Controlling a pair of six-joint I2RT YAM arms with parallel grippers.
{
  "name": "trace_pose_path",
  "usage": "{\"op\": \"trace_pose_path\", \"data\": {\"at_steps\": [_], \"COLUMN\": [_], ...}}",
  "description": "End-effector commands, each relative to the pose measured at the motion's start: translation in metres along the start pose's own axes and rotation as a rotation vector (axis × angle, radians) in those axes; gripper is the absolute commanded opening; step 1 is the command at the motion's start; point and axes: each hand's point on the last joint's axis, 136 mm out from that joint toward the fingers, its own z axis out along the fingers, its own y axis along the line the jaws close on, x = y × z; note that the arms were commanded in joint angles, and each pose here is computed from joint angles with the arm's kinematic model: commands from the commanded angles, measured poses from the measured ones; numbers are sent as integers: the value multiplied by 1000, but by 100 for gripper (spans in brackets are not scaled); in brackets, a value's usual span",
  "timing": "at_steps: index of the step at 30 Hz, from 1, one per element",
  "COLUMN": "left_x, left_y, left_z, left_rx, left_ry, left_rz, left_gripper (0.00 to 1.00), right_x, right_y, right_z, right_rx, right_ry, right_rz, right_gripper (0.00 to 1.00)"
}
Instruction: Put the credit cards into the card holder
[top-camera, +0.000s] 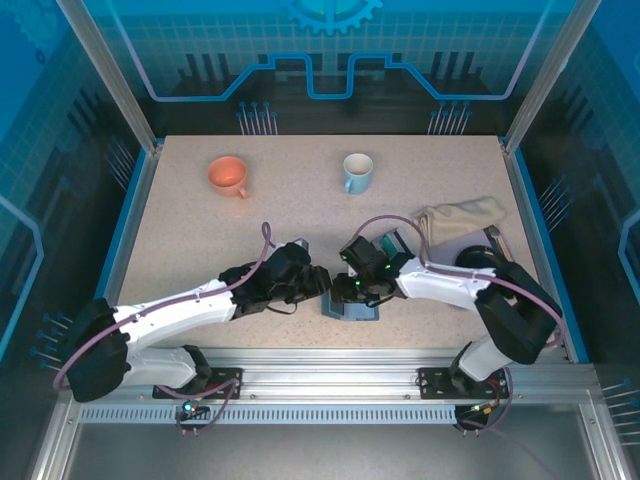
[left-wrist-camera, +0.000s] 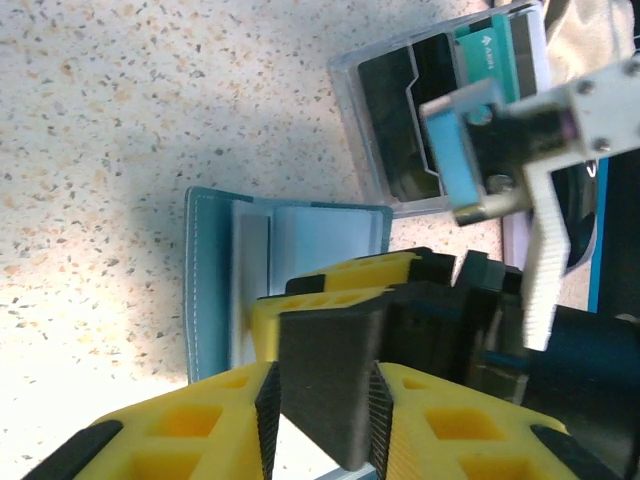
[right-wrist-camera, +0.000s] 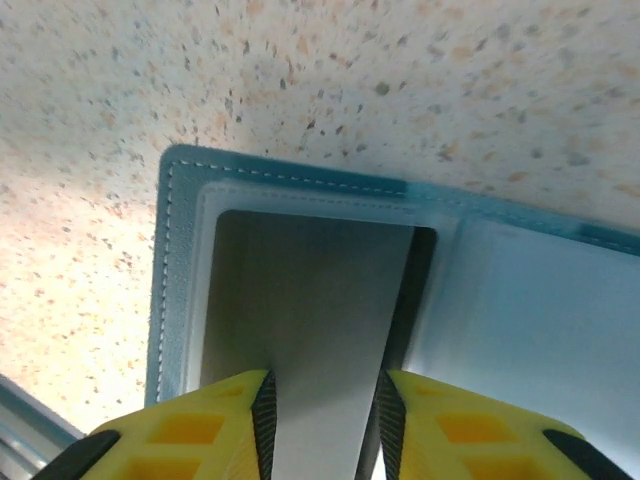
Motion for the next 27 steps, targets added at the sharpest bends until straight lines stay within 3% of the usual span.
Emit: {"op": "trace_pose_path", "data": {"at_steps": [1, 5, 22, 27], "left_x": [1, 7, 22, 33], "left_y": [13, 19, 32, 59], "left_z": [3, 13, 75, 88], "left_rx": [-31, -40, -26, -140], "left_ry": [-4, 18, 136, 169], "left_rz": [-37, -81, -208, -248], "left_gripper": [30, 19, 9, 4], "right_x": [16, 17, 17, 8], "right_y": [-15, -11, -18, -10], "right_z": [18, 24, 17, 3], "right_rx": [92, 59, -43, -74], "right_ry": [85, 88, 66, 24], "right_rz": [-6, 15, 113, 102], "right_gripper": [26, 17, 18, 20]}}
